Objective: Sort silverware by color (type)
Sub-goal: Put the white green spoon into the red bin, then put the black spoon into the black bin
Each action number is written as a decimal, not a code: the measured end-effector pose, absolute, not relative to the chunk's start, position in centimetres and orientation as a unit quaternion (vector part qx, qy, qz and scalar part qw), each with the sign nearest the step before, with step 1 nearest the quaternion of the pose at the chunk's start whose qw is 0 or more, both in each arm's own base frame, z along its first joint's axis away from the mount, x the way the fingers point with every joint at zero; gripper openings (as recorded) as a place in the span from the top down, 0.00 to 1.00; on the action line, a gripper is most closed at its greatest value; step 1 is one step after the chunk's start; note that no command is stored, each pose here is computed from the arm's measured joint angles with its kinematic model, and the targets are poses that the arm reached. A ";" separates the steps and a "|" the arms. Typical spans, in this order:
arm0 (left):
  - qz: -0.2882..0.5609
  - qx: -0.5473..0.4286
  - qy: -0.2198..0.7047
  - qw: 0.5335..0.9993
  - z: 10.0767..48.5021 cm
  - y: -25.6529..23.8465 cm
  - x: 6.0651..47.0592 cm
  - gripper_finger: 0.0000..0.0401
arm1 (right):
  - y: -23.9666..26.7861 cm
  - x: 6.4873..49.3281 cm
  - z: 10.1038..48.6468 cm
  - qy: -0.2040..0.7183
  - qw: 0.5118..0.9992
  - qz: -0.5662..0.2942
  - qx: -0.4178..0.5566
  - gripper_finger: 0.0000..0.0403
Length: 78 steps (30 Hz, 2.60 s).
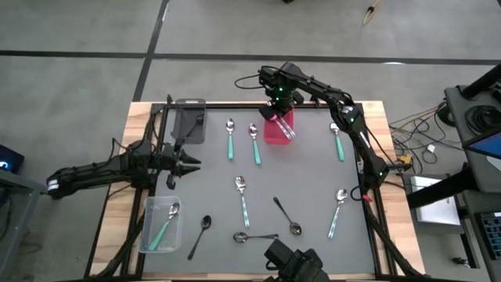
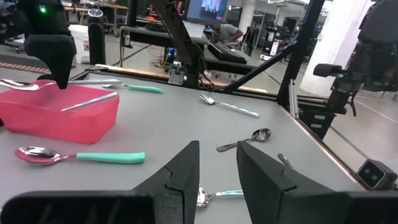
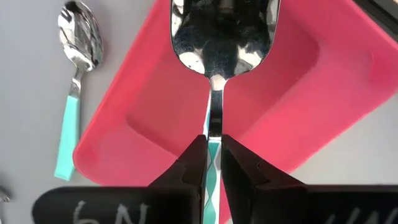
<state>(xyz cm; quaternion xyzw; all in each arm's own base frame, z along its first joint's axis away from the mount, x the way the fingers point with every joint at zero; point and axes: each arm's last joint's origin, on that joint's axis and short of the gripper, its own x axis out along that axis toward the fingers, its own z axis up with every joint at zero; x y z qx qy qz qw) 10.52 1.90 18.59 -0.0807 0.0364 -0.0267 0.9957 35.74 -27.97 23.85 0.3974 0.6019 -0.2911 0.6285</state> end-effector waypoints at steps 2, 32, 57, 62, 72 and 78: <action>-0.027 -0.082 0.036 0.996 18.6 1.9 10.5 0.78 | -28.0 35.8 23.9 0.598 0.633 -0.291 0.396 0.93; 0.014 -0.182 0.022 0.983 19.0 2.1 10.5 0.78 | -28.1 35.9 23.9 0.595 0.634 -0.294 0.397 0.93; 0.015 -0.180 0.022 0.983 19.0 2.1 10.5 0.78 | -28.1 35.9 23.9 0.592 0.638 -0.293 0.396 0.78; 0.015 -0.190 0.026 0.981 18.9 2.1 10.5 0.78 | -28.0 35.8 24.2 0.591 0.639 -0.292 0.396 0.73; 0.024 -0.268 0.053 0.962 16.9 2.2 10.6 0.78 | -24.2 36.7 30.8 0.532 0.748 -0.289 0.272 0.74; 0.040 -0.356 0.070 0.931 15.6 2.2 10.7 0.78 | -18.9 38.7 35.6 0.455 0.841 -0.255 0.140 0.77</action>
